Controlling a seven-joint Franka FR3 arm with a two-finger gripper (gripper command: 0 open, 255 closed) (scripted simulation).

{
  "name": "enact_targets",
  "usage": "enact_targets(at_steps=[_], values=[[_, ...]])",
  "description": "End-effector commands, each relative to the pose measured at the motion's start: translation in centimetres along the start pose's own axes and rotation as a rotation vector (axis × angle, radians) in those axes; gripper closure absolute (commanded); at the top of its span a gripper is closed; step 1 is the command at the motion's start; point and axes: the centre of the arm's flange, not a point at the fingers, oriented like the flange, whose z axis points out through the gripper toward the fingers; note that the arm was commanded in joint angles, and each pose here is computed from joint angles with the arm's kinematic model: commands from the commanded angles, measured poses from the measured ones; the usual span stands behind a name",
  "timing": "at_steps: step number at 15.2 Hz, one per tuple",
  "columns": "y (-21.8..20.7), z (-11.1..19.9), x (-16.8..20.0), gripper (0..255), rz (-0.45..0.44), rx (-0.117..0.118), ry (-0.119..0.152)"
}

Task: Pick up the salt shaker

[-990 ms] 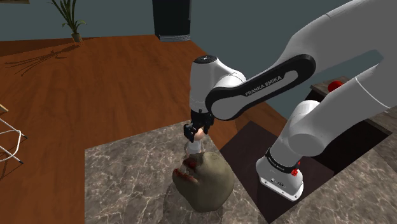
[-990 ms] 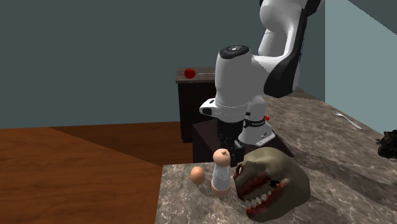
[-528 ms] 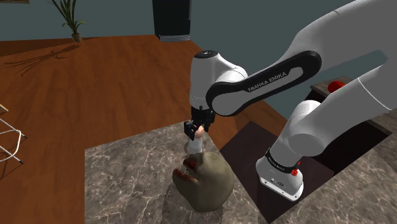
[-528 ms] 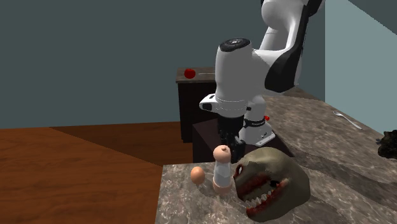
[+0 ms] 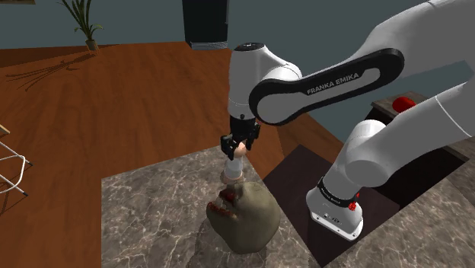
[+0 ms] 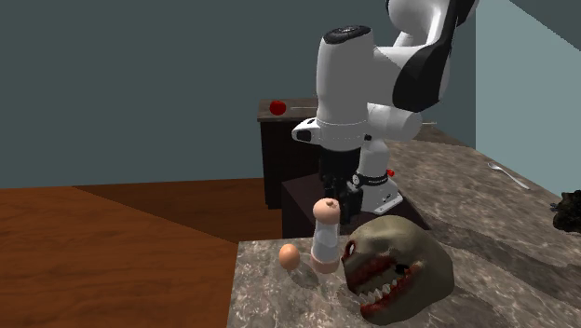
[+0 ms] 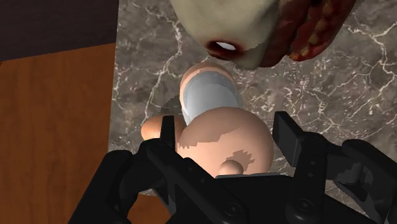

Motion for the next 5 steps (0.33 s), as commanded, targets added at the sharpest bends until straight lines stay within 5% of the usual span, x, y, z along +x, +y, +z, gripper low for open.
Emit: enact_targets(at_steps=[1,5], values=[[0.1,-1.1,-0.1,255,0.000,0.000,0.000],[0.1,-2.2,-0.2,255,0.000,0.000,0.000]])
